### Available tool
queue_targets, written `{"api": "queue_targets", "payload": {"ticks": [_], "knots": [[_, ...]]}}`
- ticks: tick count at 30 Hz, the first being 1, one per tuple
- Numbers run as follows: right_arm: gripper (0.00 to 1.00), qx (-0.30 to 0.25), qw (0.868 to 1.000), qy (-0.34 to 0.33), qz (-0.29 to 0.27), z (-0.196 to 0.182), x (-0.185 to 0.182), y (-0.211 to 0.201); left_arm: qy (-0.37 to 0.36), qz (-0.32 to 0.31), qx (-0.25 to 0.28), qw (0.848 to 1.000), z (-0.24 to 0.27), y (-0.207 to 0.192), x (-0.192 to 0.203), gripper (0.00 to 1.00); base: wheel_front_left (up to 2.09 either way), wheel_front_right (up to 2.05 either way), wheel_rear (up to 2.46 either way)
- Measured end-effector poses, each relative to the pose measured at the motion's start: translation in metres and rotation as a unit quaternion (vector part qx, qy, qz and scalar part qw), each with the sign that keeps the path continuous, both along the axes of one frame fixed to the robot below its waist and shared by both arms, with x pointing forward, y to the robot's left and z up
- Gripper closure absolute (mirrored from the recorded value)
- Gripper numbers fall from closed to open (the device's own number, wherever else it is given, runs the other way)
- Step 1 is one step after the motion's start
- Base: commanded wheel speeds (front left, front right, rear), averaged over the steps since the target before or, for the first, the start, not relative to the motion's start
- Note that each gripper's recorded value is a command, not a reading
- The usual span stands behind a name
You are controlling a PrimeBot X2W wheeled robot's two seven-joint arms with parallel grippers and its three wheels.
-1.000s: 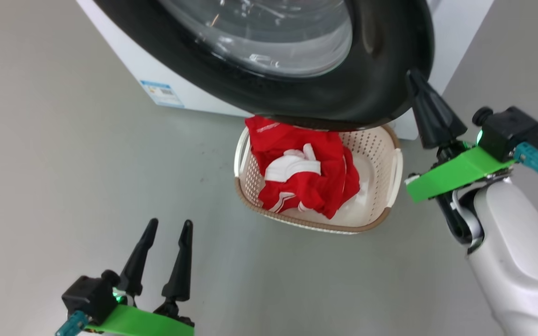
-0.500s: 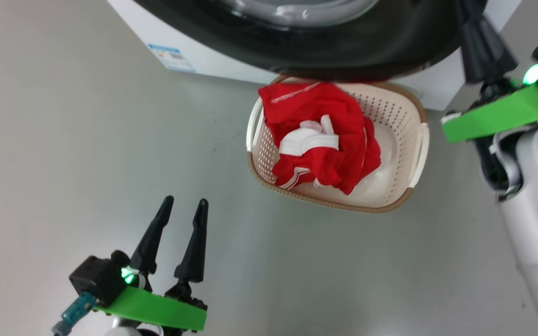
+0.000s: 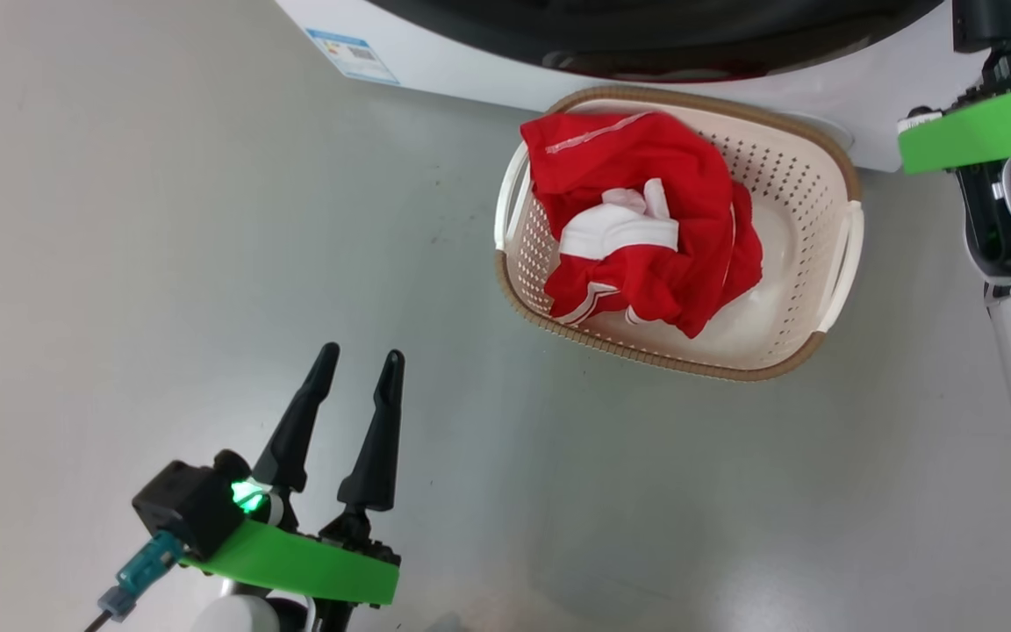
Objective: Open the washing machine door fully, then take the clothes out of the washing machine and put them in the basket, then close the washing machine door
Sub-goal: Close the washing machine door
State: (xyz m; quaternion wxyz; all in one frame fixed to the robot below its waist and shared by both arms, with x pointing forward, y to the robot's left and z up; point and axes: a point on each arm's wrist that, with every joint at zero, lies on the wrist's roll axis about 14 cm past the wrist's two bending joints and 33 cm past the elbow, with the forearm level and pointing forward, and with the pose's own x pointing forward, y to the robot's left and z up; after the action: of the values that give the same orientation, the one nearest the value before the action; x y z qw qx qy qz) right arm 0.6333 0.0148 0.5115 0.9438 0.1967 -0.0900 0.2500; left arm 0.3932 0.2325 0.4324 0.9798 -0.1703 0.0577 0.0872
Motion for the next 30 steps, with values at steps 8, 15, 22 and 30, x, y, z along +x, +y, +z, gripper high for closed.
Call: {"api": "queue_targets", "payload": {"ticks": [8, 15, 22, 30], "knots": [[1.00, 0.014, 1.000, -0.001, -0.001, -0.001, 0.006, 0.002, -0.004, 0.002, -0.004, 1.000, 0.001, 0.002, 0.006, 0.00, 0.00, 0.00, 0.00], [1.00, 0.007, 1.000, -0.008, -0.008, 0.011, -0.002, -0.004, -0.019, -0.001, -0.004, 1.000, 0.010, 0.000, 0.007, 0.00, 0.00, 0.00, 0.00], [0.11, -0.007, 1.000, 0.016, 0.000, -0.002, -0.029, -0.007, -0.030, -0.005, 0.011, 0.999, 0.020, 0.000, 0.005, 0.00, 0.00, 0.00, 0.00], [0.00, -0.014, 0.999, 0.048, -0.007, -0.012, -0.069, -0.024, -0.041, -0.017, 0.024, 0.999, 0.030, -0.006, -0.001, 0.00, 0.00, 0.00, 0.00]]}}
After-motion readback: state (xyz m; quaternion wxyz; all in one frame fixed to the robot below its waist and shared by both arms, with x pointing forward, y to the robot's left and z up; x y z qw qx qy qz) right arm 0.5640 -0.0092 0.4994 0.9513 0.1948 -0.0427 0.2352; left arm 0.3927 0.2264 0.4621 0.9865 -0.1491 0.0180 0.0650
